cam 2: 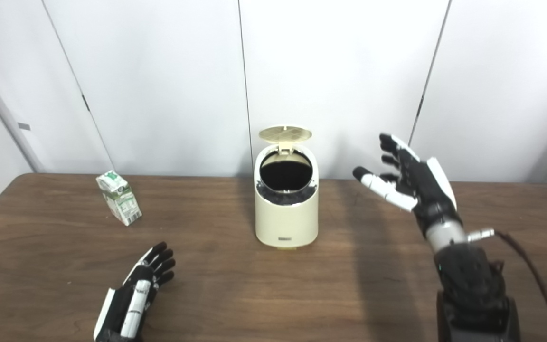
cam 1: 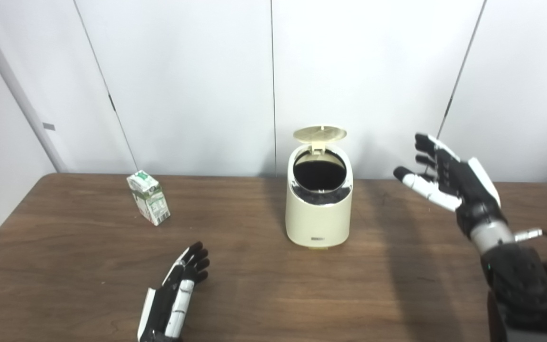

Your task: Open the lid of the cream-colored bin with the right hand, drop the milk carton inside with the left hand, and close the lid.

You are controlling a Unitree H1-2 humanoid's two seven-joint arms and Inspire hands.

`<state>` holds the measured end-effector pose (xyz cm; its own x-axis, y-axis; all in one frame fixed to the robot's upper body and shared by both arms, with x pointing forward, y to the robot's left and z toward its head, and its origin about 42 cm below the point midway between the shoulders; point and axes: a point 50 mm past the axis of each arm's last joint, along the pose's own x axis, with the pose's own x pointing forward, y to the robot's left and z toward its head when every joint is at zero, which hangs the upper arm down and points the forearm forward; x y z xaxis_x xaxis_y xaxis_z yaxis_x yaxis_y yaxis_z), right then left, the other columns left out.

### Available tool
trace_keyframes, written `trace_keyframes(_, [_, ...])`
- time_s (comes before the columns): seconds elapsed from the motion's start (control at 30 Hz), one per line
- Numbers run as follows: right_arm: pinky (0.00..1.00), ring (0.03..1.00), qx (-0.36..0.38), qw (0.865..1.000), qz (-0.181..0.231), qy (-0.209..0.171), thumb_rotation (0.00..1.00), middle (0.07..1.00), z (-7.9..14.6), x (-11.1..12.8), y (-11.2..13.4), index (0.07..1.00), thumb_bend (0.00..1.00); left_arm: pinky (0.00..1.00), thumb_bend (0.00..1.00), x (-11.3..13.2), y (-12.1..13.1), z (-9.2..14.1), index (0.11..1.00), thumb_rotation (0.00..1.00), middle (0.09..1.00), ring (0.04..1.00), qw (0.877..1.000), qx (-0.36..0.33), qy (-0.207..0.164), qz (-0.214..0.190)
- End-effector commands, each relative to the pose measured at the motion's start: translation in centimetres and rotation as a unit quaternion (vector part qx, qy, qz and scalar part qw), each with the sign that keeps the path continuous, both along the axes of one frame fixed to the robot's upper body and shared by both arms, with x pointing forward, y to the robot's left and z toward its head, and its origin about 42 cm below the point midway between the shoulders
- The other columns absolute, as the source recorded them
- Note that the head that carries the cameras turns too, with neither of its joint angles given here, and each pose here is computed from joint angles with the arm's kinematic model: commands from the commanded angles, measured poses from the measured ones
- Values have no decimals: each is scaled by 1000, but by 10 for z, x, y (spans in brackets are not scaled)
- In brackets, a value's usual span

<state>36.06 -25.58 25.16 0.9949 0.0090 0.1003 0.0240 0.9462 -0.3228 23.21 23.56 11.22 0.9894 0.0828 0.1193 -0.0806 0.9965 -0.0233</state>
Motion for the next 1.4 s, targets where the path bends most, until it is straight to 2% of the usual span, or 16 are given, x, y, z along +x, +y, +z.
trace_keyframes(0.0, [828,909,23,999,7,-36,577,949,15,-7,4,943,462,858,625,-2,3,-4,919,832,884,870,1000,5,2,-1])
trace_keyframes(0.3, [903,945,60,997,18,-39,839,959,-4,-43,16,942,450,853,646,-1,8,-5,920,808,878,865,1000,11,2,-2])
trace_keyframes(0.4, [912,951,51,998,18,-36,874,959,-10,-54,16,941,493,858,652,-1,9,-4,921,803,881,870,1000,14,4,-2])
trace_keyframes(0.53, [908,941,40,999,14,-34,869,960,-16,-64,18,939,513,850,649,0,11,-3,924,798,883,867,1000,25,2,-3])
trace_keyframes(0.67, [899,931,30,999,9,-39,869,953,-20,-72,19,935,508,842,659,-2,14,-2,923,661,879,863,999,44,4,1])
trace_keyframes(0.77, [904,934,38,999,6,-35,881,948,-24,-78,19,938,525,816,680,-2,14,1,922,599,877,858,998,58,12,8])
trace_keyframes(0.9, [904,931,40,999,-7,-30,896,944,-34,-87,20,939,533,773,657,-1,18,4,922,538,872,839,997,76,2,20])
trace_keyframes(1.0, [910,933,42,999,-14,-30,881,939,-38,-89,19,938,506,718,627,1,20,9,919,437,862,813,995,91,-7,32])
trace_keyframes(1.07, [905,930,41,999,-18,-31,873,935,-38,-88,17,937,487,709,621,4,21,14,914,407,851,798,993,105,-16,45])
trace_keyframes(1.17, [917,936,44,998,-23,-30,870,939,-38,-86,12,936,495,720,646,8,23,20,903,354,837,788,990,121,-22,72])
trace_keyframes(1.37, [938,941,49,998,-14,-22,886,943,-42,-81,1,944,492,796,788,19,37,43,884,235,803,763,980,153,-25,124])
